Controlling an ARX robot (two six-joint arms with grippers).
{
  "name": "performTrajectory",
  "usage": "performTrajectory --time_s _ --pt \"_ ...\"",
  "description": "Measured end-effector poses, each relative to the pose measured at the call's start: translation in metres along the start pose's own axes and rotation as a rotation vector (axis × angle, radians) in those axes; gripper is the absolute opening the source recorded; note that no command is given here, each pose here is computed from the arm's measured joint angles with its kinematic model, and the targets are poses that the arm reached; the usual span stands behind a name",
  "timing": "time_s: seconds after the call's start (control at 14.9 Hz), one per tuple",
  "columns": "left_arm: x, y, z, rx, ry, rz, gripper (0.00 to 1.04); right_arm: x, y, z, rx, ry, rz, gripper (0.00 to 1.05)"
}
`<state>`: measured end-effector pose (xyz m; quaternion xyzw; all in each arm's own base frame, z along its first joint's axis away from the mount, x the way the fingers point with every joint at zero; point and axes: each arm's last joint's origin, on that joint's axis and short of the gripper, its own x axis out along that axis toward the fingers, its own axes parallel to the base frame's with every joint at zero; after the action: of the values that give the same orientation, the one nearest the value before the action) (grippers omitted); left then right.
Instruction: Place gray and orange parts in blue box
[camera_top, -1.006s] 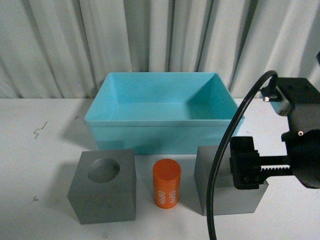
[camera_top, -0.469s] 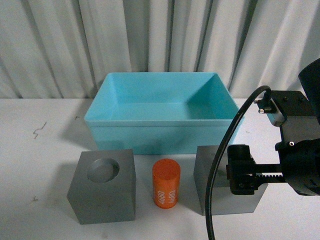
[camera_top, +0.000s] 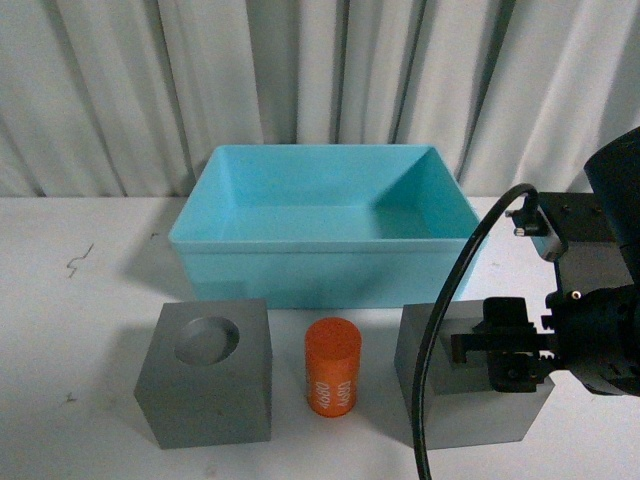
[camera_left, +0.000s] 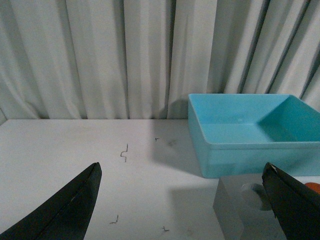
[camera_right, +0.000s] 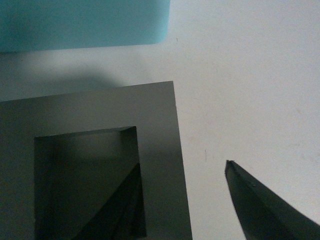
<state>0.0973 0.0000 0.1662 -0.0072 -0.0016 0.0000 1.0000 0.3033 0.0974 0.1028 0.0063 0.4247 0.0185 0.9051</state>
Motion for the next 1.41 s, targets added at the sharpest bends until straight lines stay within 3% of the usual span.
performTrajectory --time_s 0.2,0.34,0.4,0.6,0.74,0.94,1.14,1.41 --pt "0.000 0.000 0.000 0.000 0.000 0.000 0.98 -0.006 -0.006 -0.003 0.012 0.001 -0.009 0.20" --pt "0.000 0.000 0.000 0.000 0.000 0.000 0.98 -0.027 -0.015 -0.005 0.019 0.012 -0.021 0.19" --pt "0.000 0.000 0.000 0.000 0.000 0.000 0.98 -0.055 -0.019 0.012 0.028 -0.065 -0.003 0.19" --pt "0.000 0.000 0.000 0.000 0.000 0.000 0.98 -0.137 -0.032 0.102 0.025 -0.452 0.058 0.19" --pt "0.000 0.000 0.000 0.000 0.000 0.000 0.98 -0.144 -0.039 0.144 0.006 -0.589 0.042 0.19" --pt "0.000 0.000 0.000 0.000 0.000 0.000 0.98 -0.079 -0.031 0.176 0.002 -0.535 0.044 0.19" --pt "0.000 0.000 0.000 0.000 0.000 0.000 0.98 -0.028 -0.001 0.207 0.039 -0.514 0.095 0.19" --pt "0.000 0.000 0.000 0.000 0.000 0.000 0.98 0.050 0.024 0.193 0.132 -0.316 0.128 0.18"
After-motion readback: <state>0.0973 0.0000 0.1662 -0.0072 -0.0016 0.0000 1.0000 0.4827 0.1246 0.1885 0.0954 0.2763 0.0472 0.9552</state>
